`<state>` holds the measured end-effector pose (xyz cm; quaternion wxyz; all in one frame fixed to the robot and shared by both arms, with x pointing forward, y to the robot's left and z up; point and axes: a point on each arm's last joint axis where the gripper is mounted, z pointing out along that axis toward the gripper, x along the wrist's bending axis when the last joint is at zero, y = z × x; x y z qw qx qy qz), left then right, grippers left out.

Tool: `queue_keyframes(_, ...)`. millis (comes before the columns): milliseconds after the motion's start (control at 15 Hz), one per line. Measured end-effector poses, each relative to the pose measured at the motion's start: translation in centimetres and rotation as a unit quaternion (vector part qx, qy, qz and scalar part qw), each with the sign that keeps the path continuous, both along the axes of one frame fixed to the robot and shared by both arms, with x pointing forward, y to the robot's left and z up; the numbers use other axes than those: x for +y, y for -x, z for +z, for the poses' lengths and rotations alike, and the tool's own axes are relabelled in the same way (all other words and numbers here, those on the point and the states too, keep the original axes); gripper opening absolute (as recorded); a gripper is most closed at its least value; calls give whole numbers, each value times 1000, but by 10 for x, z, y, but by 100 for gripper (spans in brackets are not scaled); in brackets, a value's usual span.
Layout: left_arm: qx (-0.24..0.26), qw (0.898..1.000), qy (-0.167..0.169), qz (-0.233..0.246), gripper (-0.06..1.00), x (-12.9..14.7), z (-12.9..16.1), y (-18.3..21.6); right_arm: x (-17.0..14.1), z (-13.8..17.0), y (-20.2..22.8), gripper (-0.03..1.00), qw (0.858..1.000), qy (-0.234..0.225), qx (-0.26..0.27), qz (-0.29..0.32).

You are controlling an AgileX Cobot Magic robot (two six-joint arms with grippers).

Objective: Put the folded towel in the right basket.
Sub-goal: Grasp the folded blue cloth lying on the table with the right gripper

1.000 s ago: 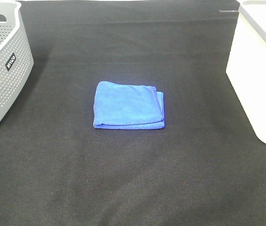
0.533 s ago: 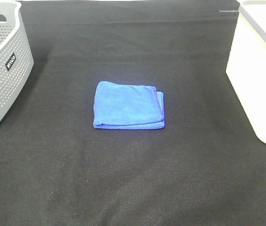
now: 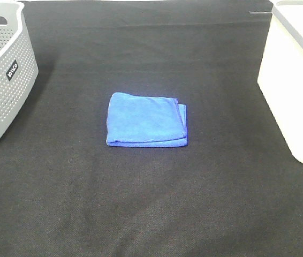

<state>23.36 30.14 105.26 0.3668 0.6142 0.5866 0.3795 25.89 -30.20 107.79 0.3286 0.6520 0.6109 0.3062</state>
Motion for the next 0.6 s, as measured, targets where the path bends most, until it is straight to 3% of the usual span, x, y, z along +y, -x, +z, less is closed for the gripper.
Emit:
queue_keyframes(67, 0, 1000, 0, 0, 99, 0, 0, 0, 2, 41, -27, 89, 1000, -15, 19, 8)
queue_keyframes(200, 0, 1000, 0, 0, 99, 0, 0, 0, 2, 78, -68, 89, 998, -24, 55, 11)
queue_keyframes(400, 0, 1000, 0, 0, 99, 0, 0, 0, 1, 104, -120, 89, 995, -26, 97, 10)
queue_keyframes(600, 0, 1000, 0, 0, 99, 0, 0, 0, 0, 102, -152, 89, 990, -28, 136, 10)
